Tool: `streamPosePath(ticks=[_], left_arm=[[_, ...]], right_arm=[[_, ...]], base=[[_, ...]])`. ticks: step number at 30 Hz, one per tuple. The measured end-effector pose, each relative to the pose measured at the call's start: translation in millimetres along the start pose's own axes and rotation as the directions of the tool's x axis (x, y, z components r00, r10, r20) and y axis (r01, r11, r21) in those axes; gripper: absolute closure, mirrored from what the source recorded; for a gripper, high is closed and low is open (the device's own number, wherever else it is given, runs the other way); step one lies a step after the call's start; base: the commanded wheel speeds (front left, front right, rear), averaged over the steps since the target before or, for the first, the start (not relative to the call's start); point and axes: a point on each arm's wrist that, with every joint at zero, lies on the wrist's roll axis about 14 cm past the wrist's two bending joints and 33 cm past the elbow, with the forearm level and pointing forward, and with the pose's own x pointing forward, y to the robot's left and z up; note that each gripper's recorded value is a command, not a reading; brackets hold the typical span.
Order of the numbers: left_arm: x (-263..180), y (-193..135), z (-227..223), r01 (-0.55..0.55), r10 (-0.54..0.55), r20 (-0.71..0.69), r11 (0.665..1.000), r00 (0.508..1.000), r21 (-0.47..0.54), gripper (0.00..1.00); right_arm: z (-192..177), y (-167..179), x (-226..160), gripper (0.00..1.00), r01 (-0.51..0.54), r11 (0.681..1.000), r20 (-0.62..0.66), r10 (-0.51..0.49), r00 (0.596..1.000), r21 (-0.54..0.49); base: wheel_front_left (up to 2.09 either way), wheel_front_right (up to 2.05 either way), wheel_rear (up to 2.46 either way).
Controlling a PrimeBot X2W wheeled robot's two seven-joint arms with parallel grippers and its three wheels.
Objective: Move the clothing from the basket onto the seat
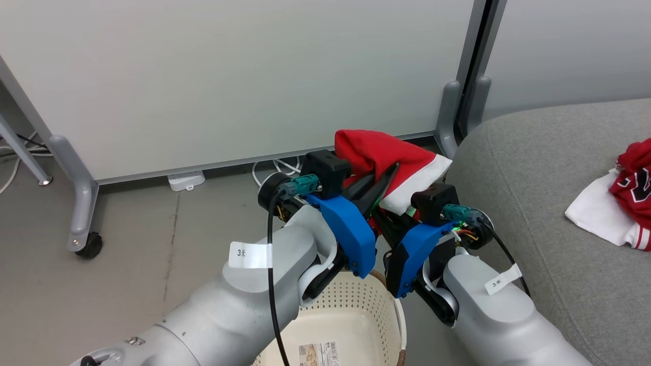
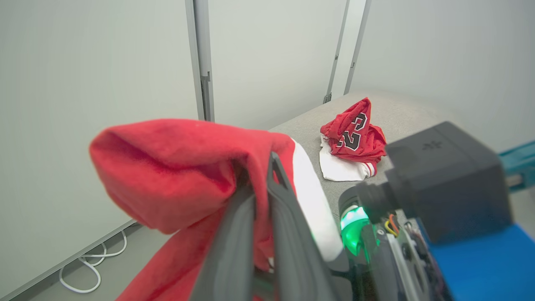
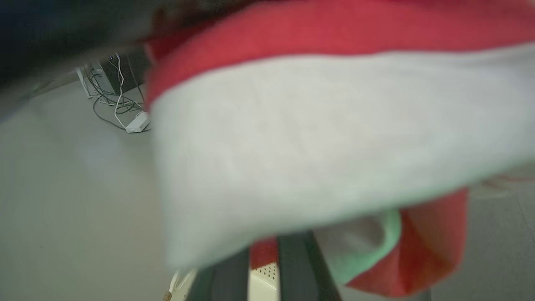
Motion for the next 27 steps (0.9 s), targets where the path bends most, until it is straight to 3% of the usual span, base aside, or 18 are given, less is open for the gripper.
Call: streamPosePath(ticks=[23,24,25,26,27], left_arm=[[0.5,1.9,-0.8,-0.006,0.006,-0.003,1.000,1.000,0.000,1.00],[0.3,2.2,-1.1,-0.007,0.007,-0.004,1.000,1.000,0.000,0.91],[0.2,2.4,-1.3,-0.008,0.008,-0.004,1.000,1.000,0.001,0.59],[0.1,2.6,-1.4,-0.008,0.009,-0.005,1.000,1.000,0.001,0.09],[0.0,2.8,-1.5,-0.009,0.009,-0.005,1.000,1.000,0.003,0.00]], right_arm=[[-2.2,-3.3,-1.3,1.00,0.008,1.000,-0.001,-0.008,1.000,-0.002],[-2.3,-3.4,-1.4,1.00,0.008,1.000,-0.002,-0.008,1.000,-0.002],[-2.5,-3.5,-1.5,1.00,0.008,1.000,-0.002,-0.008,1.000,-0.003],[-2.7,-3.5,-1.6,1.00,0.008,1.000,-0.002,-0.008,1.000,-0.003],[-2.9,-3.4,-1.7,1.00,0.008,1.000,-0.003,-0.008,1.000,-0.004]], base=[[0.00,0.00,0.00],[0.00,0.00,0.00],[0.00,0.00,0.00],[0.00,0.00,0.00],[0.00,0.00,0.00]])
